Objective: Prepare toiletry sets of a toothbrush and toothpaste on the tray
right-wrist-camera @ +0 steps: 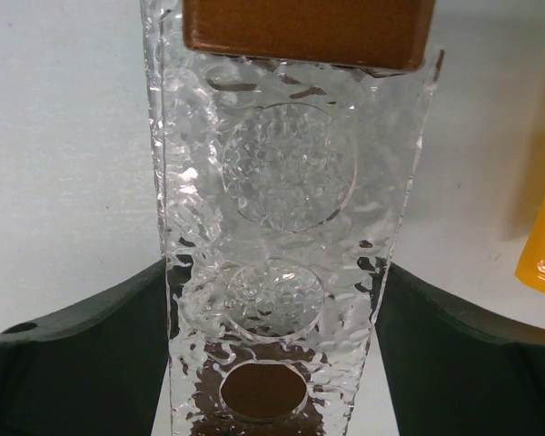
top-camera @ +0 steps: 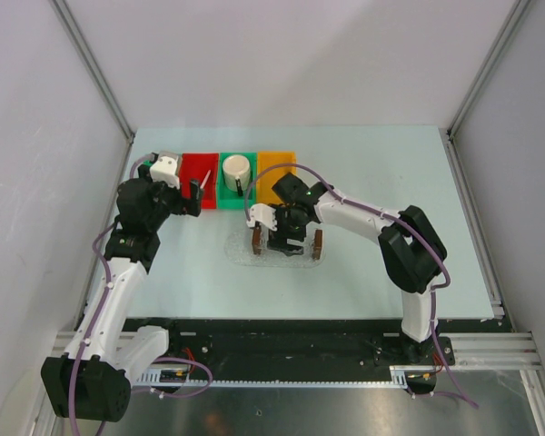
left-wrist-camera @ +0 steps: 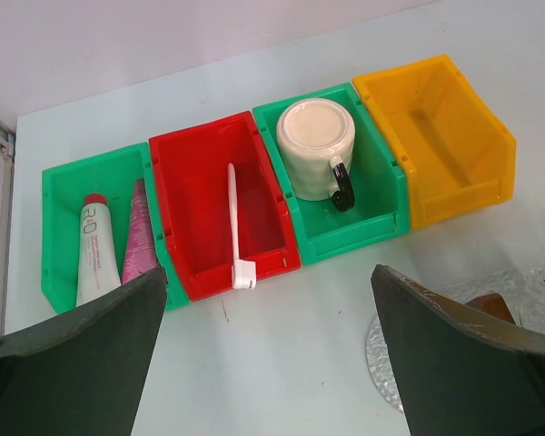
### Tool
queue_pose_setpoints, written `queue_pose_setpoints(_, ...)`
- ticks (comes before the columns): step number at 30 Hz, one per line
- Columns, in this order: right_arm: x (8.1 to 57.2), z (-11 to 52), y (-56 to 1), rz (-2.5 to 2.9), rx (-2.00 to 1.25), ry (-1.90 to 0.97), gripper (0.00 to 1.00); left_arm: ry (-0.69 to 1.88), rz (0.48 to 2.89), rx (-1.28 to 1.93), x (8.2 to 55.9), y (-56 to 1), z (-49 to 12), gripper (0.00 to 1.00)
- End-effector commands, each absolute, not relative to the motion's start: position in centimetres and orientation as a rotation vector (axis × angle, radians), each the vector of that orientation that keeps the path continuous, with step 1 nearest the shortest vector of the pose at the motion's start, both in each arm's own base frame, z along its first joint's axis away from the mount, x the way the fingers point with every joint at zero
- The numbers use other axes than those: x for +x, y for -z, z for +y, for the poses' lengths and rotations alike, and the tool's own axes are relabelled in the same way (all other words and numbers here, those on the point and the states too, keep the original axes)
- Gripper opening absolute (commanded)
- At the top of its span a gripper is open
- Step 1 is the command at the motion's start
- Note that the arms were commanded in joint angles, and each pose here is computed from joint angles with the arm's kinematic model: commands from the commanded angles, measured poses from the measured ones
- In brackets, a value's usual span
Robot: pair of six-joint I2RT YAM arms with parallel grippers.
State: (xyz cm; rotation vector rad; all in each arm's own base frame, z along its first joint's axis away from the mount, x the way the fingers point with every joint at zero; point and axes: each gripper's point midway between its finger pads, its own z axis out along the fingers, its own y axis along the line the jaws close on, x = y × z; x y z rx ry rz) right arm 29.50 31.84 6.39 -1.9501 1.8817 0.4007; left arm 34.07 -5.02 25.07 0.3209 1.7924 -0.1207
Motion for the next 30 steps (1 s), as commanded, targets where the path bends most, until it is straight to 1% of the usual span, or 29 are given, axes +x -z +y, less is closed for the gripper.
queue_pose_setpoints(1,29.8,30.7,-7.0,1.896,-1.938,-0.352,0.89,0.100,1.745,0.386,34.1,-26.2,-5.1,1.00)
queue_pose_setpoints(8,29.5,30.7,-7.0,1.894,-1.948,-0.371,0.95,0.102,1.745,0.387,34.1,-26.2,-5.1,1.00)
queue_pose_setpoints(11,29.4,30.8,-6.8,1.881,-1.965,-0.372,0.96,0.099,1.742,0.387,34.0,-26.2,-5.1,1.00)
queue_pose_setpoints(30,28.2,30.9,-7.0,1.850,-2.022,-0.397,0.88,0.097,1.743,0.388,34.0,-26.2,-5.0,1.00)
